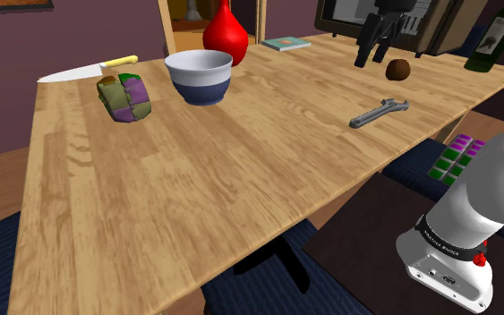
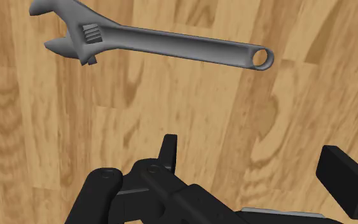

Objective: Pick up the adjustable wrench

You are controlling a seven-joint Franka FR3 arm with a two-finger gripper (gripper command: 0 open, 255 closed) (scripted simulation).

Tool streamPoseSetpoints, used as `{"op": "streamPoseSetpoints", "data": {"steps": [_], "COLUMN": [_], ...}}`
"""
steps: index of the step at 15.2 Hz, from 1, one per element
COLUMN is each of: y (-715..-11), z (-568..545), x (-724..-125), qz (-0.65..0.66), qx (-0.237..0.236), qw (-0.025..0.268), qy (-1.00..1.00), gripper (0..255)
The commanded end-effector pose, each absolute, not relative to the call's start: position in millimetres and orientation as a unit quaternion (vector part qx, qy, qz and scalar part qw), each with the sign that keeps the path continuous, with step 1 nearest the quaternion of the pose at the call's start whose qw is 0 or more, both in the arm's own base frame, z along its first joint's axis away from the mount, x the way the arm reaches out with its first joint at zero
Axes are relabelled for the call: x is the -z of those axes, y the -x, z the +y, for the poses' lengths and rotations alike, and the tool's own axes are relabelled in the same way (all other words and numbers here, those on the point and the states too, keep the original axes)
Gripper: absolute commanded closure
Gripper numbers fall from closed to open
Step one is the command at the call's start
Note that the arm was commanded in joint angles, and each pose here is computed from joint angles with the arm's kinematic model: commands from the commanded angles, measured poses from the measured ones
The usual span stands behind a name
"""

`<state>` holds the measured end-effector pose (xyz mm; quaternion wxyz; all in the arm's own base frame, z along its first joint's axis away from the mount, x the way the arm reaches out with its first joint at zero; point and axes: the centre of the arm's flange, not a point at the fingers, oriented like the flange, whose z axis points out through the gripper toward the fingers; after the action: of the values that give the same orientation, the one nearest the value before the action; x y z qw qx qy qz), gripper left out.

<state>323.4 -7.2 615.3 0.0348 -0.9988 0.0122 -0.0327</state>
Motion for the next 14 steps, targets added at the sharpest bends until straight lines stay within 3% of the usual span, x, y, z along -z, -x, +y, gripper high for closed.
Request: {"op": "streamPoseSetpoints", "data": {"steps": [1,6,11,14], "y": [-323.4,-291.8,-282.1,-282.2], "z": [-7.2,-26.8,-64.8,-65.3], "x": [-615.3,-568.2,-522.8,-511.7], "qz": [0.012,-0.344,-0.656,-0.659], "qx": [0.033,0.019,0.003,0.003], "qw": [0.035,0.016,-0.004,-0.005], "qy": [0.999,0.939,0.755,0.752], "gripper": [0,0,0,0]}}
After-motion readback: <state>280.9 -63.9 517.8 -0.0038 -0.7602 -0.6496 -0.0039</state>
